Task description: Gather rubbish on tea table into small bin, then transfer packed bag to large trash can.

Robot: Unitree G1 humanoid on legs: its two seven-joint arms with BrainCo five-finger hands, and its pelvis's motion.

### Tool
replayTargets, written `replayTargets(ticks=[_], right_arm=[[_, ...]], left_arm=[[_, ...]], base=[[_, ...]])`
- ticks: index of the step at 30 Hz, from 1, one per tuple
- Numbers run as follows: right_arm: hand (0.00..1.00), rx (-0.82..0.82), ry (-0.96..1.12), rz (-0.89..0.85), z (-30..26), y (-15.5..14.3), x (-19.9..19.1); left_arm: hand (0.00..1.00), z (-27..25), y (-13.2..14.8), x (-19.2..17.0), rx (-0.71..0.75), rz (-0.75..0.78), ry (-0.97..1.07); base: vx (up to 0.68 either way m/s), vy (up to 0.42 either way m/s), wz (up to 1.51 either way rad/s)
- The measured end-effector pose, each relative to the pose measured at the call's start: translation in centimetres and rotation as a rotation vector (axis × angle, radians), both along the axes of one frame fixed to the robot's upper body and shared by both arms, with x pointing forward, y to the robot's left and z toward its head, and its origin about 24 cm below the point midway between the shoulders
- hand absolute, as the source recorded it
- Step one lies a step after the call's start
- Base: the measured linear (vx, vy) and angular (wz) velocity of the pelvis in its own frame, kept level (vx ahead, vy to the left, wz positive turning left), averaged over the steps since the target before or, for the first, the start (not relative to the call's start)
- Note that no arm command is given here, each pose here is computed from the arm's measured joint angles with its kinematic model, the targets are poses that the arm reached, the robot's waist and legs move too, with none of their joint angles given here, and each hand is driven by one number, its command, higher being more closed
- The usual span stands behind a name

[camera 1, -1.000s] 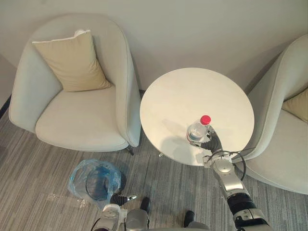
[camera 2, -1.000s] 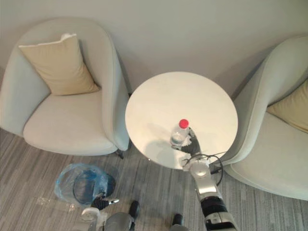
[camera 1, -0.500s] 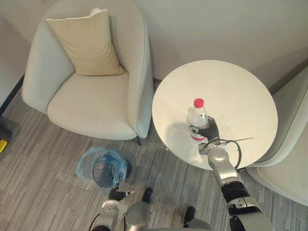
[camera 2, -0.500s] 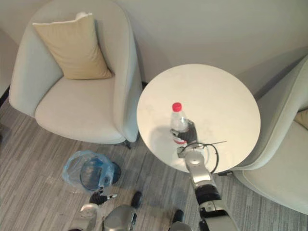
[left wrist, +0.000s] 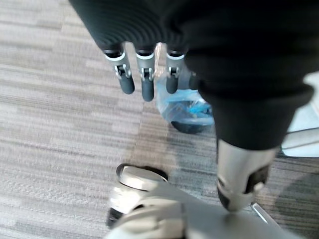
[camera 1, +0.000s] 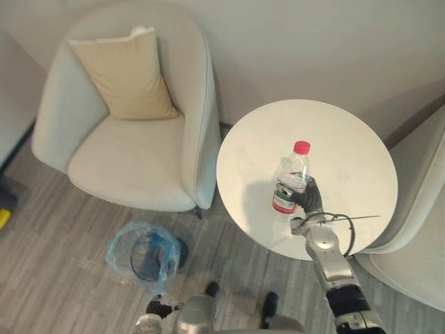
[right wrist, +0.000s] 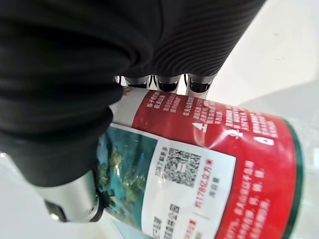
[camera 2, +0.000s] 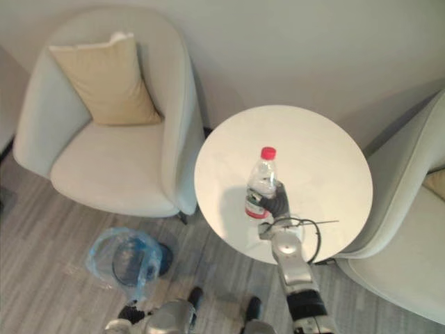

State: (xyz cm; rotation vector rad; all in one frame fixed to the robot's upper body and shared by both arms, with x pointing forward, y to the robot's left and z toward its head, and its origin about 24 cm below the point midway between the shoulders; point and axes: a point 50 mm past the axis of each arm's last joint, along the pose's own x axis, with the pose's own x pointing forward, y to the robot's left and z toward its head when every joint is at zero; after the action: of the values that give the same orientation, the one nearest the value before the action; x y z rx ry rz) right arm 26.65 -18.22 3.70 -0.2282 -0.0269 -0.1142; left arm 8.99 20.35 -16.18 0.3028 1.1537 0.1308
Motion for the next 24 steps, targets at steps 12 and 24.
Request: replayTargets(ticks=[12, 24], right_arm=[[1.0, 0.036, 0.084, -0.054, -2.2, -1.5, -3.6], [1.0, 0.038, 0.18, -0.089, -4.4, -1.8, -6.1]], left_arm=[[0.0, -0.2, 0.7, -1.2, 0.025, -0.034, 0.05], [0.0, -0.3, 0.9, -1.9, 0.037, -0.054, 0.076]], base=[[0.03, 0.037, -0.1], [-0.07, -0.004, -0.02]])
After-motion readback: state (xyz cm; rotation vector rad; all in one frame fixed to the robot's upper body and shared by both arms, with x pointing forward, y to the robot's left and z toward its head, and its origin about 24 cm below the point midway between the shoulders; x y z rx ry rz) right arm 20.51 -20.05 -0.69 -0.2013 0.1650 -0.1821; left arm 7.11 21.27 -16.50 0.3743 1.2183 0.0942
